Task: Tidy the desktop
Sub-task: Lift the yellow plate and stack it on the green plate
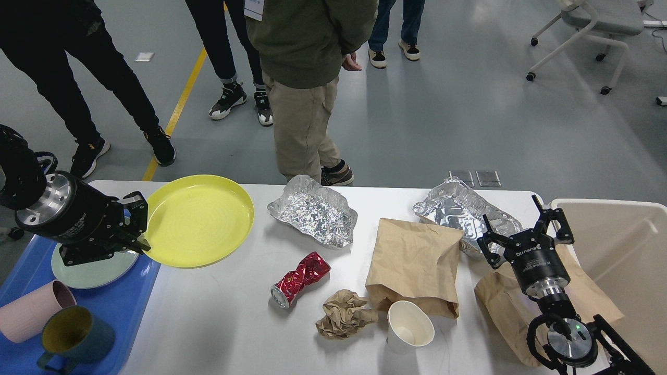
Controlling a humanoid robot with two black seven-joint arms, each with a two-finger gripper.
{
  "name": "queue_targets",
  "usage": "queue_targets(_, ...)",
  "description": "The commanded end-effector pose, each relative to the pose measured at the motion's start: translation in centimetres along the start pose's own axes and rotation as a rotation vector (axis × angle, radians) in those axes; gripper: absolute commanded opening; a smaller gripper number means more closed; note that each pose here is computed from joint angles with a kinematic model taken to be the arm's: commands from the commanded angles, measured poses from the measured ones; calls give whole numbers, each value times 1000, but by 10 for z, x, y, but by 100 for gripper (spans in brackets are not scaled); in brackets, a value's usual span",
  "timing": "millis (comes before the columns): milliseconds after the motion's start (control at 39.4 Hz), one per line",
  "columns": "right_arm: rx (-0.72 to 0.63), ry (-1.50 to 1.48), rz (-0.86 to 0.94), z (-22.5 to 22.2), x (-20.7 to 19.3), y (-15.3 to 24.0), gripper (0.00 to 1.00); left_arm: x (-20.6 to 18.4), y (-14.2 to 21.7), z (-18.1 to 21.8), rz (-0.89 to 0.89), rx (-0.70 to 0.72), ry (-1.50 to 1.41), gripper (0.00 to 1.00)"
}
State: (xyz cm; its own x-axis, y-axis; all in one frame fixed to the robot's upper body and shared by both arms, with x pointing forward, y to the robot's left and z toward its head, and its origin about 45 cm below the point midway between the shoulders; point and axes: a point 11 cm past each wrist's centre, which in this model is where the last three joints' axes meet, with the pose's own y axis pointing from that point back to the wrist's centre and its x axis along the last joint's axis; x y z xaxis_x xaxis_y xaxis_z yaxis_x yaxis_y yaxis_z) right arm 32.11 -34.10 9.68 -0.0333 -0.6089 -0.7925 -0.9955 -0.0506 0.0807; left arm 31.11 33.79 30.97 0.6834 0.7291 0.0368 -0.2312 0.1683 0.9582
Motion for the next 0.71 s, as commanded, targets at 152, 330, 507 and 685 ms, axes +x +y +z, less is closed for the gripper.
queue_targets(152,0,-1,0,0,0,0,100,51,-11,-55,71,61,25,0)
queue_targets(330,0,0,0,0,0,0,100,106,-30,-132,178,105,167,0)
queue_targets(507,0,-1,-2,0,-1,0,100,123,-65,-174,212,140,219,0)
queue_targets(685,0,0,-1,0,0,0,100,151,-76,-189,340,165,240,0)
